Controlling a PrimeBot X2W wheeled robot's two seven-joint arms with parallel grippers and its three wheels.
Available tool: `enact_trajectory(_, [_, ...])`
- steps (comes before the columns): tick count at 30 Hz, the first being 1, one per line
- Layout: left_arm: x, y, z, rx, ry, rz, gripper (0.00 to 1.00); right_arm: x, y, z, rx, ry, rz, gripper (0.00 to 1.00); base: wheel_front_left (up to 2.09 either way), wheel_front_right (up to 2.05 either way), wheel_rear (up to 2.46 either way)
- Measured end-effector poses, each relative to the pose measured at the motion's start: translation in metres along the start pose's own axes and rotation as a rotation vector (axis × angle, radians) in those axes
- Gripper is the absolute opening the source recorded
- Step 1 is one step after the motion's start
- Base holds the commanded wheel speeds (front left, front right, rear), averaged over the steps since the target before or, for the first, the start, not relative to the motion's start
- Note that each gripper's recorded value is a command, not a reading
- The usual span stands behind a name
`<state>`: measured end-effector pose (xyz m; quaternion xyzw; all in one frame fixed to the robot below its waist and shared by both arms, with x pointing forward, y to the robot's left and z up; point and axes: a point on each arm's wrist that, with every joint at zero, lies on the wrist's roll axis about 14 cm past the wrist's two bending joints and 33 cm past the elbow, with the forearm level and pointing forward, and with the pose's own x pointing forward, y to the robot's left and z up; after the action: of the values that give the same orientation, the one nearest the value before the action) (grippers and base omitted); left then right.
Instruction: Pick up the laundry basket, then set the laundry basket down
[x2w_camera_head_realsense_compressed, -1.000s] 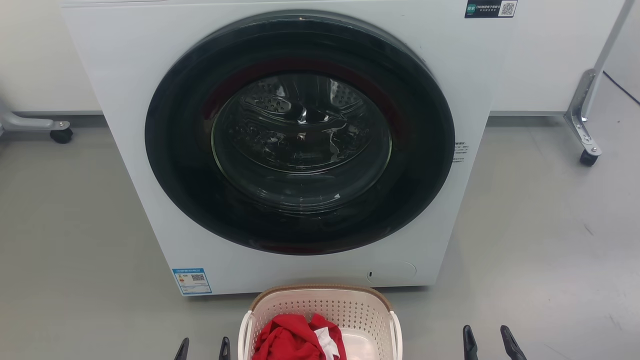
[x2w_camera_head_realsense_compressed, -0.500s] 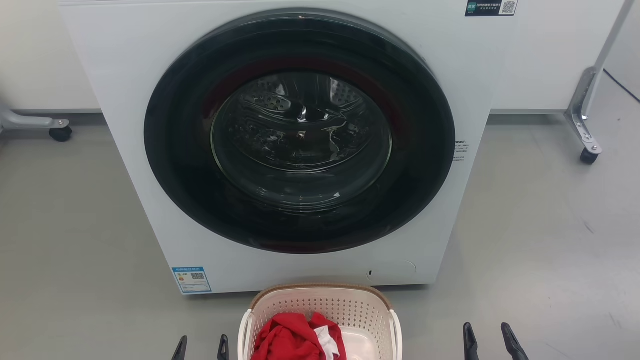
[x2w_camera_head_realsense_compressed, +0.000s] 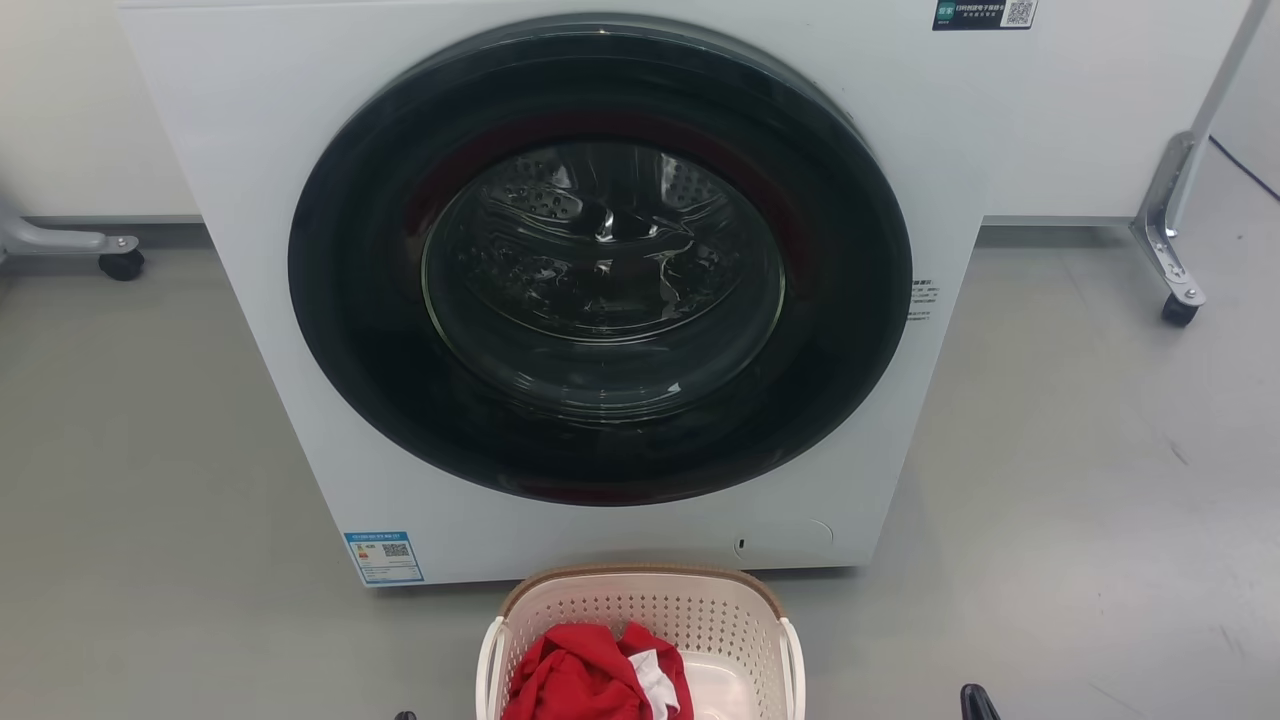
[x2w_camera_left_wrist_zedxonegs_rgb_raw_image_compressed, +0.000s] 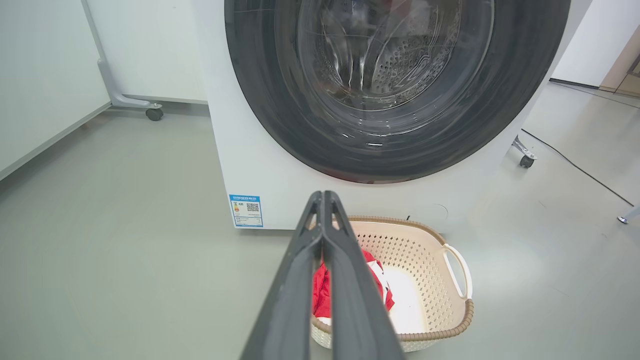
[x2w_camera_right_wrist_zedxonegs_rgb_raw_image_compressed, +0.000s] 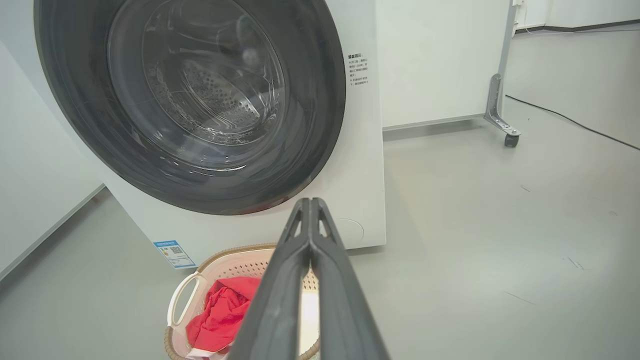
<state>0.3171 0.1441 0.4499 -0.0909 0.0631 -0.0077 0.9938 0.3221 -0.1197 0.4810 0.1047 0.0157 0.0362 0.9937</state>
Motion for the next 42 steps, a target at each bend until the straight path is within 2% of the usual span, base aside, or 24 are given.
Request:
enact_trajectory(4, [0.001, 0.002, -0.001, -0.023, 0.01, 0.005, 0.0, 0.001, -0.004, -0.001, 0.032, 0.009, -0.014, 0.0, 0.0, 0.0, 0.0])
enact_trajectory(26, [0.011, 0.022, -0.008, -0.364, 0.089, 0.08, 0.0, 0.012, -0.033, -0.011, 0.362, 0.093, -0.109, 0.0, 0.0, 0.0, 0.0])
enact_trajectory(42, [0.021, 0.028, -0.003, -0.604, 0.101, 0.09, 0.0, 0.021, -0.048, -0.012, 0.587, 0.113, -0.146, 0.0, 0.0, 0.0, 0.0])
